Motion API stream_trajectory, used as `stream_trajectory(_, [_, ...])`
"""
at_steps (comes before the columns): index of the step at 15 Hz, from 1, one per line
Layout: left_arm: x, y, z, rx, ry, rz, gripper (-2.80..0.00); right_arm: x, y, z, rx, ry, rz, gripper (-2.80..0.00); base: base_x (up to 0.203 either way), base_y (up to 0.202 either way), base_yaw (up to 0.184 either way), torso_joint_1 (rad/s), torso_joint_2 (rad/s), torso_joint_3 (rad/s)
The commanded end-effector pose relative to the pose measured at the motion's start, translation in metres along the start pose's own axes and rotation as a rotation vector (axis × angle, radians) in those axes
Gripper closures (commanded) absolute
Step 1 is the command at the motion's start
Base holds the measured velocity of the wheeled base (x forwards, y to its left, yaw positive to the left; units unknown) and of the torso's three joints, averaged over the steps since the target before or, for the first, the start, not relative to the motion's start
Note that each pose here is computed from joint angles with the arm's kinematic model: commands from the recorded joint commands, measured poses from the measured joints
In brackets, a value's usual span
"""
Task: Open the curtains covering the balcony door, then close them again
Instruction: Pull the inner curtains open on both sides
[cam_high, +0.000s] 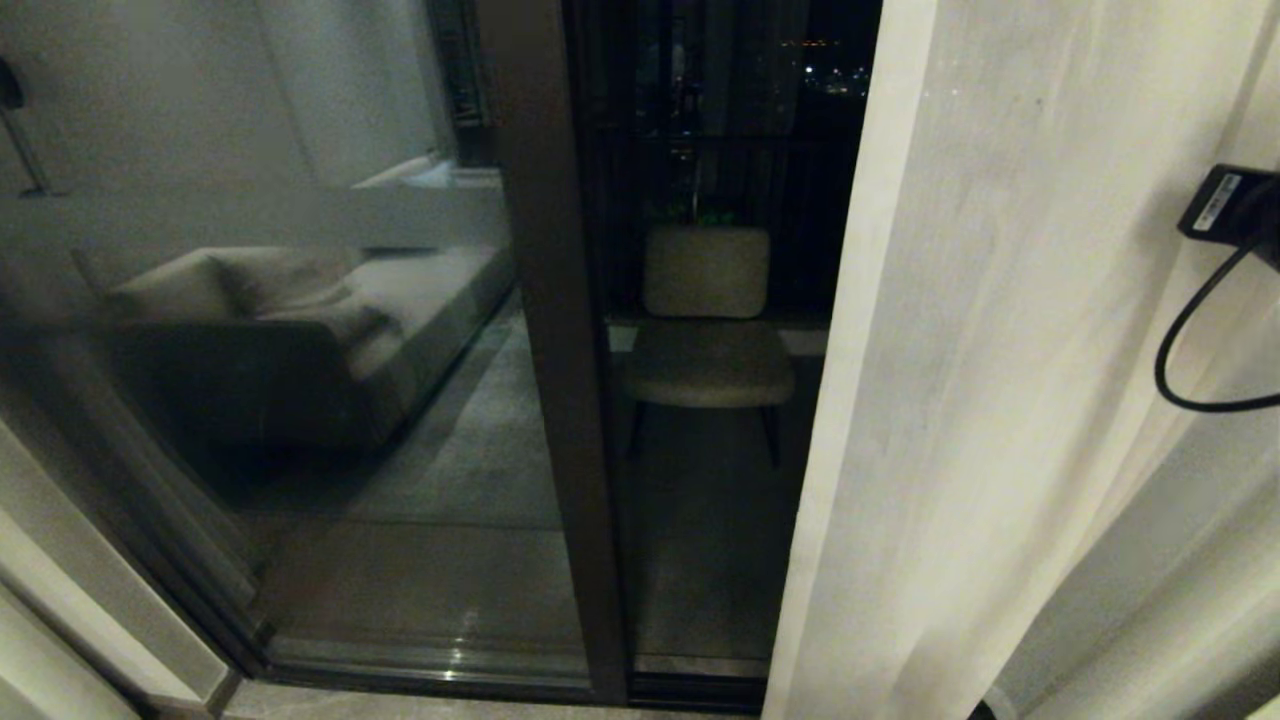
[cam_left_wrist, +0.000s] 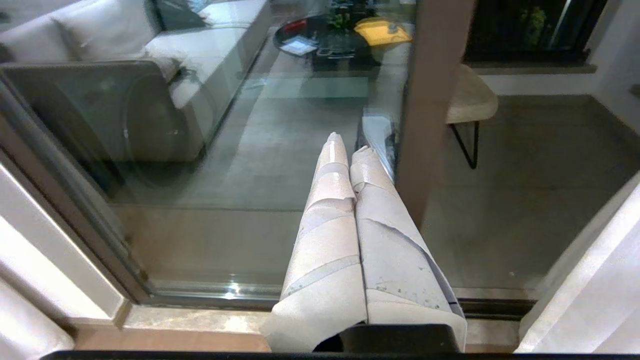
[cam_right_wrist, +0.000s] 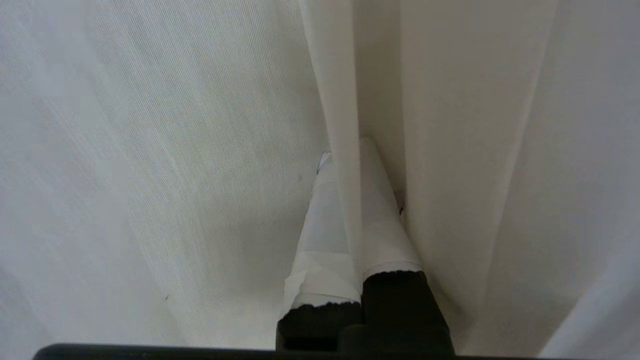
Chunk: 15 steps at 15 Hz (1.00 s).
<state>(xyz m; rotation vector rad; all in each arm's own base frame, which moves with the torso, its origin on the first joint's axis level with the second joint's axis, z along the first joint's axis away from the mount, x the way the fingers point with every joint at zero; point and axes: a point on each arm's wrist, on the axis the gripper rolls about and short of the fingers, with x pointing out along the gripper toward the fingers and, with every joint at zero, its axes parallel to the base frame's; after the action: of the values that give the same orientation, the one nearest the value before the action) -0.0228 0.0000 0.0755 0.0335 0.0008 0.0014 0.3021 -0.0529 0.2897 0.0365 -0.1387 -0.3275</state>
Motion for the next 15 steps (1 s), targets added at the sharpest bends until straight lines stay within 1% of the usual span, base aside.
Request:
stream_trajectory(1, [0.0000,0.0000,0.0000,0.000,-0.001,0.000,0.00,-0.0009,-0.0005,-0.0027,-0.002,0.008,-0.002,0.00,0.000,-0.185,0.000,0.002,0.00,0.002])
stream_trajectory(9, [0.0000,0.0000,0.0000,0.000,-0.001,0.000,0.00,-0.0015,-0.0029,-0.0051,-0.005,0.016,-0.011,0.00,0.000,-0.187,-0.001,0.003,0.00,0.003])
stream_trajectory(15, [0.0000,0.0000,0.0000,0.000,-0.001,0.000,0.00,-0.0047,-0.0056,-0.0012,-0.009,0.005,-0.019,0.00,0.000,-0.192,0.003,0.000,0.00,0.003])
